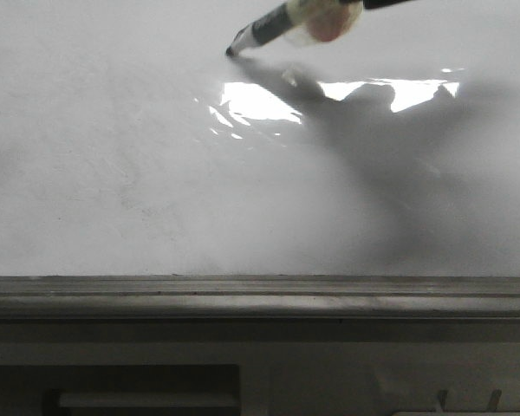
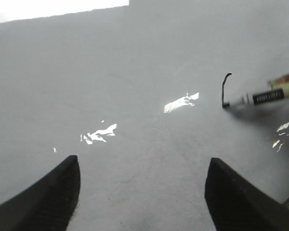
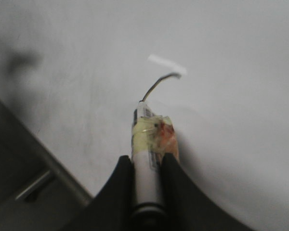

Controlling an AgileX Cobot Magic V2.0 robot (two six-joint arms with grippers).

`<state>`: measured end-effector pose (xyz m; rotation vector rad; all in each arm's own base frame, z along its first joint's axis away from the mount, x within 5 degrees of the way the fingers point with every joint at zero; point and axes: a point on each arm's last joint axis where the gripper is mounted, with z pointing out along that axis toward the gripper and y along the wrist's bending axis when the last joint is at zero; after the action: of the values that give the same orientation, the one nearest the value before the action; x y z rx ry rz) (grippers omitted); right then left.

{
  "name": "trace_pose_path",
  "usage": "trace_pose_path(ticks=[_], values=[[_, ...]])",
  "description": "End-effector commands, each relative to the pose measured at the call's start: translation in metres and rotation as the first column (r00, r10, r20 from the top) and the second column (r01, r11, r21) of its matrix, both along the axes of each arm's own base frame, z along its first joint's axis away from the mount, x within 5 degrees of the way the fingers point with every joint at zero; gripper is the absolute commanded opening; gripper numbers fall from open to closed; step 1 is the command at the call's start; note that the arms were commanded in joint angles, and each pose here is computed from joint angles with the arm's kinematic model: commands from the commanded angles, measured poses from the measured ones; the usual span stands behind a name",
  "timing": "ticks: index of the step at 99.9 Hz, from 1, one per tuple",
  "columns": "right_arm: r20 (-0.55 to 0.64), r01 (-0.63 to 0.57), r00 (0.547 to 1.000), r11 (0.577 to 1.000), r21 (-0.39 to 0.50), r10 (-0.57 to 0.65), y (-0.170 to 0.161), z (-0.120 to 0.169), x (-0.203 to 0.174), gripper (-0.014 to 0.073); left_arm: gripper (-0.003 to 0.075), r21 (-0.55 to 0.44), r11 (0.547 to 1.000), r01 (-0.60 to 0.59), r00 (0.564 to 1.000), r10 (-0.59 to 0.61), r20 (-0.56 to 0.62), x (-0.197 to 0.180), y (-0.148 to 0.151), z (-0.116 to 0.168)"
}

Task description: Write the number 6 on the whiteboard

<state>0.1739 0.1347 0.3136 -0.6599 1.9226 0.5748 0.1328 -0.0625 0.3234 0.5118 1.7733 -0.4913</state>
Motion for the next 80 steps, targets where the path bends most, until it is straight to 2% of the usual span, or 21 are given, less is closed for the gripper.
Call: trace_pose_path(ticks=[1, 11, 35, 44, 60, 80], values=[[-0.026, -0.049, 0.999, 0.998, -0.039, 0.048, 0.003, -0.001, 0.0, -0.0043, 0.049, -0.05, 0.998, -0.03, 0.999, 0.032, 0.037, 0.001, 0.002, 0.013], [-0.044, -0.061, 0.997, 0.997, -0.048, 0.059, -0.001, 0.0, -0.004, -0.0043, 0.049, -0.05, 0.998, -0.03, 0.999, 0.032, 0.037, 0.001, 0.002, 0.013], [0.049, 0.098, 0.994, 0.995, 0.018, -0.098, -0.029, 0.018, 0.0, -0.0043, 0.049, -0.071, 0.997, -0.025, 0.999, 0.027, 0.031, 0.001, 0.001, 0.013], [0.062, 0.117, 0.991, 0.993, 0.032, -0.119, -0.03, 0.022, 0.003, -0.0043, 0.049, -0.071, 0.997, -0.025, 0.999, 0.027, 0.031, 0.001, 0.001, 0.013], [0.06, 0.065, 0.996, 0.998, 0.026, -0.066, -0.014, 0.027, 0.011, -0.0043, 0.049, -0.071, 0.997, -0.025, 0.999, 0.027, 0.031, 0.001, 0.001, 0.013], [0.015, -0.072, 0.997, 0.997, -0.001, 0.072, 0.008, 0.037, 0.009, -0.0043, 0.049, -0.068, 0.998, -0.009, 1.0, 0.011, 0.026, 0.0, 0.0, 0.013]])
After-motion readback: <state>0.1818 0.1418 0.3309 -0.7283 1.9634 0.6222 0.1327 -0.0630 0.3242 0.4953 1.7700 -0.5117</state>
